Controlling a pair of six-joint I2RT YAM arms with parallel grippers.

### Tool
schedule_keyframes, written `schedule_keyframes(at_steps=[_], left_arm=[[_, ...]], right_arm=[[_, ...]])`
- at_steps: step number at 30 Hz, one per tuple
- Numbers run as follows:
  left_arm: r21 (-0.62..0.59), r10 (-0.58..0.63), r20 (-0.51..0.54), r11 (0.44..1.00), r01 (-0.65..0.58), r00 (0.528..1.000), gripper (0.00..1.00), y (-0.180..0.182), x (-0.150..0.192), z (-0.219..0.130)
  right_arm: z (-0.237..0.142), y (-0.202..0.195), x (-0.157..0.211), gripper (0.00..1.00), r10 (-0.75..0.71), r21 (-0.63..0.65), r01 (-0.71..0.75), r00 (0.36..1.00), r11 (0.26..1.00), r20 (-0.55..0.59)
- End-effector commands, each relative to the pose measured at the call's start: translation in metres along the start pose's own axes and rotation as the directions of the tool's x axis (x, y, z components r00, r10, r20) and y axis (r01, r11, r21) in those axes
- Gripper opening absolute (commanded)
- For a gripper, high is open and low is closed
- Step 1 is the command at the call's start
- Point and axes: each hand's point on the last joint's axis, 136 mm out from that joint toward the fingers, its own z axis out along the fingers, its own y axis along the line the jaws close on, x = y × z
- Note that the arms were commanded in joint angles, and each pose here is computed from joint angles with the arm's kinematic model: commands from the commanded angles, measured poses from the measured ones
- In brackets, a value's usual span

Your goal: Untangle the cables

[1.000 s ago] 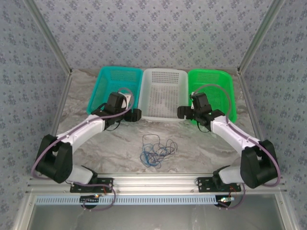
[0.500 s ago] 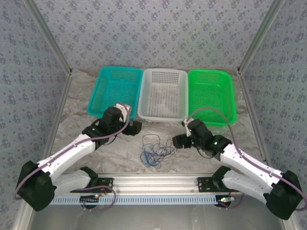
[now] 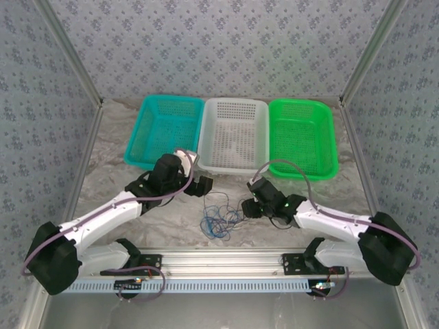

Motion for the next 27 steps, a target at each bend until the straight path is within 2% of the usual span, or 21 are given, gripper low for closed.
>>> schedule_keyframes(at_steps=[1, 4, 6, 10, 13, 17, 21, 27], left_arm=[[0.041, 0.003, 0.043, 0.999, -0.005, 0.999, 1.0, -0.01, -0.009, -0.005], [0.04, 0.007, 0.064, 0.999, -0.009, 0.998, 0.99, -0.01, -0.012, -0.009], [0.049, 0.009, 0.077, 0.999, -0.012, 0.997, 0.99, -0.011, -0.013, -0.011], [0.103, 0.025, 0.107, 0.994, -0.036, 0.994, 0.99, -0.021, -0.016, -0.014], [0.143, 0.036, 0.132, 0.988, -0.055, 0.991, 0.99, -0.03, -0.023, -0.015], [0.216, 0.052, 0.171, 0.972, -0.089, 0.984, 0.99, -0.047, -0.034, -0.018], [0.323, 0.11, 0.217, 0.93, -0.177, 0.97, 0.99, -0.08, -0.046, -0.023], [0.376, 0.172, 0.214, 0.894, -0.243, 0.962, 0.99, -0.107, -0.051, -0.011]], right_arm=[[0.0, 0.001, -0.014, 0.29, -0.002, 0.028, 0.0, 0.998, 1.0, 0.064], [-0.017, 0.012, -0.029, 0.16, -0.037, -0.003, 0.038, 0.988, 0.999, 0.15], [-0.035, 0.019, -0.041, 0.11, -0.051, -0.028, 0.059, 0.975, 0.998, 0.217], [-0.079, 0.037, -0.068, 0.07, -0.065, -0.107, 0.109, 0.934, 0.988, 0.351], [-0.105, 0.044, -0.081, 0.01, -0.072, -0.136, 0.138, 0.912, 0.981, 0.403], [-0.129, 0.06, -0.093, 0.01, -0.107, -0.182, 0.202, 0.897, 0.962, 0.429], [-0.142, 0.069, -0.107, 0.02, -0.146, -0.181, 0.254, 0.875, 0.95, 0.461], [-0.148, 0.077, -0.124, 0.02, -0.163, -0.173, 0.287, 0.845, 0.942, 0.51]])
